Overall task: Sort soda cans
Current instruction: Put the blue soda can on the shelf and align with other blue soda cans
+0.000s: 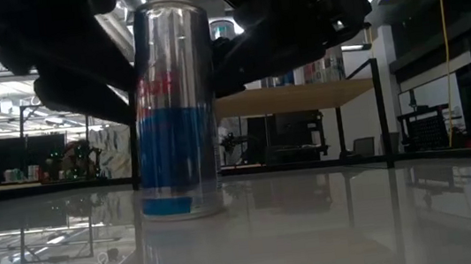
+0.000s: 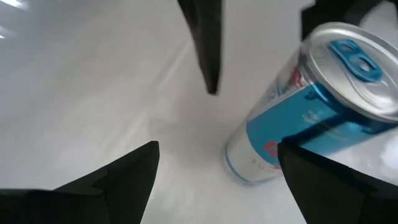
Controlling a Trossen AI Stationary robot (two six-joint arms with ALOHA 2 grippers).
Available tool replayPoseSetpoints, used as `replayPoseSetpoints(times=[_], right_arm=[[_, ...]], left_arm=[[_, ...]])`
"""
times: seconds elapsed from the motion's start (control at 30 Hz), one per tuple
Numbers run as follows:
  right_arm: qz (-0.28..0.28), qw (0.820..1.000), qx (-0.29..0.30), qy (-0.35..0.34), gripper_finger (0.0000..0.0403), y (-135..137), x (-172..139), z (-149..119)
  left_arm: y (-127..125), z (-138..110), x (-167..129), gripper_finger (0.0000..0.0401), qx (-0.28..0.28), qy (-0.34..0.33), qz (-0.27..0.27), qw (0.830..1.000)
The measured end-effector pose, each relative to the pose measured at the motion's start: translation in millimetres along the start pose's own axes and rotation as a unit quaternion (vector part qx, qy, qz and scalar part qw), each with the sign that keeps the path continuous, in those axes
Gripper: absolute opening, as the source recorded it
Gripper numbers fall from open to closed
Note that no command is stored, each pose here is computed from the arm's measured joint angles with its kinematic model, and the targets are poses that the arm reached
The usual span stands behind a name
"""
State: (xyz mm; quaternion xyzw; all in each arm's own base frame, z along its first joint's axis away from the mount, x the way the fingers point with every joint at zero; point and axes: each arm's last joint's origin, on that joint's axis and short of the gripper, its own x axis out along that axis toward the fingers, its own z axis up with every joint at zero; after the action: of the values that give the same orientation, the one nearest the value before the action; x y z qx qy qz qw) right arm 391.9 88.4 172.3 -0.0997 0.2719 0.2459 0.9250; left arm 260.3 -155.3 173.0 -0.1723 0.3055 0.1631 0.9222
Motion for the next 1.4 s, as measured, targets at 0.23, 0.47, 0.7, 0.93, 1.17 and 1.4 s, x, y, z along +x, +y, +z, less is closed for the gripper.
replayPoseSetpoints(times=[0.23, 0.47, 0.7, 0.93, 1.17, 1.4], right_arm=[[-0.021, 0.999, 0.009, 0.023, 0.0348, -2, 0, -4], [-0.056, 0.998, 0.026, 0.034, 0.0348, -4, -1, -5], [-0.047, 0.997, 0.029, 0.049, 0.0348, -1, -10, -2], [-0.037, 0.997, 0.031, 0.052, 0.0348, 2, -32, 11], [-0.011, 0.997, 0.075, 0.024, 0.0348, 6, -48, 24], [0.02, 0.987, 0.159, -0.007, 0.0348, 11, -62, 37]], left_arm=[[-6, -6, -5, 0.0334, -0.019, 0.02, -0.027, 0.999], [-9, -9, -8, 0.0334, -0.013, 0.023, -0.033, 0.999], [-9, -11, -9, 0.0334, -0.01, 0.024, -0.032, 0.999], [-9, -11, -9, 0.0334, -0.009, 0.025, -0.03, 0.999], [-8, -11, -9, 0.0334, -0.017, 0.025, -0.03, 0.999], [-8, -11, -9, 0.0334, -0.017, 0.025, -0.029, 0.999]])
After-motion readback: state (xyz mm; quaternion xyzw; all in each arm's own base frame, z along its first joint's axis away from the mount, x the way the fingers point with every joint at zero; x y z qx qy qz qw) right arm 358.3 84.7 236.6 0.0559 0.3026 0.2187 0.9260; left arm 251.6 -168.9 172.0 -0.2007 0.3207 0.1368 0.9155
